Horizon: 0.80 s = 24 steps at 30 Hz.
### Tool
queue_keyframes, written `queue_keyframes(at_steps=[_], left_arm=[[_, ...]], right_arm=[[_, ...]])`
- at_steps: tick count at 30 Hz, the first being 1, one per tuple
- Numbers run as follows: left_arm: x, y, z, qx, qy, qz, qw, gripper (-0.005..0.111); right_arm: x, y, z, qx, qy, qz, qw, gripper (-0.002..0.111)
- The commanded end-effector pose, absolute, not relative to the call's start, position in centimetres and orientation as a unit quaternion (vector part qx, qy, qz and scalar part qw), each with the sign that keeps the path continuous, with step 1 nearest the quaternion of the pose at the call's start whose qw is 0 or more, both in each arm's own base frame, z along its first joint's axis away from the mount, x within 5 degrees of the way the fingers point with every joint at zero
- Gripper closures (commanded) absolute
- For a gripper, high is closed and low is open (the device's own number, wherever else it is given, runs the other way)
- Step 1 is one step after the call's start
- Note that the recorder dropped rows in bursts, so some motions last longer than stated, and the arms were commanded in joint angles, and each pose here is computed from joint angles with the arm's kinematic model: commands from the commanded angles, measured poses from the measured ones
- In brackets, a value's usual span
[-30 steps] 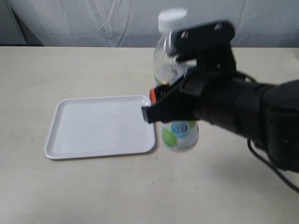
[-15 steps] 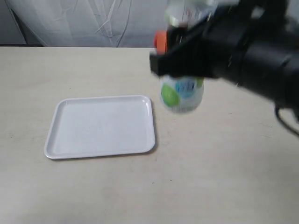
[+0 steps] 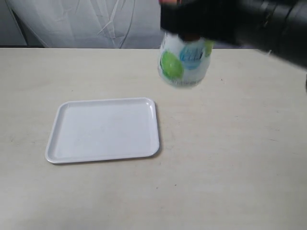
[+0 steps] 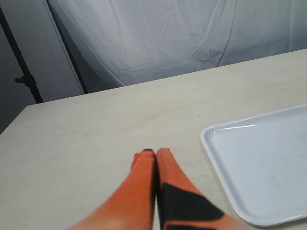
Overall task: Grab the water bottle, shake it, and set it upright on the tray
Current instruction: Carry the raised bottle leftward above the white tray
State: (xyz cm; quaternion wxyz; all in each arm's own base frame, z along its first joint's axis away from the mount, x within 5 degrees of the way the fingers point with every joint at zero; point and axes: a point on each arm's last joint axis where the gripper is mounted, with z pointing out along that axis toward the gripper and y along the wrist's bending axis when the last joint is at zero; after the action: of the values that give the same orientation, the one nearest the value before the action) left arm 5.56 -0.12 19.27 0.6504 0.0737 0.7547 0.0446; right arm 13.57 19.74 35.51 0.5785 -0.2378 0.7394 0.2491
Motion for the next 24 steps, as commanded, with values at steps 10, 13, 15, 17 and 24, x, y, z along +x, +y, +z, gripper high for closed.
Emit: queue_keyframes(at_steps=[10,13,15,17,24], left_arm=[[5.5,-0.1,19.2,0.071,0.755,0.041,0.65,0.106],[5.5,-0.1,19.2,0.071,0.755,0.041,0.65,0.106],[5.5,-0.1,19.2,0.071,0.755,0.041,0.65,0.106],[5.5,-0.1,19.2,0.071,0.755,0.041,0.65,0.106],[5.5,-0.1,19.2,0.071,0.755,0.041,0.65,0.106]], right_arm=[[12.8,20.0,37.6,-0.236,0.717,0.303,0.581,0.109],[13.2,20.6,33.8,-0.25,0.753,0.271,0.546,0.109],[13.1,21.3,29.8,-0.255,0.789,0.274,0.487,0.109],[12.9,21.6,27.4,-0.264,0.809,0.267,0.453,0.109],[12.0,22.7,31.7,-0.322,0.742,0.334,0.483,0.109]])
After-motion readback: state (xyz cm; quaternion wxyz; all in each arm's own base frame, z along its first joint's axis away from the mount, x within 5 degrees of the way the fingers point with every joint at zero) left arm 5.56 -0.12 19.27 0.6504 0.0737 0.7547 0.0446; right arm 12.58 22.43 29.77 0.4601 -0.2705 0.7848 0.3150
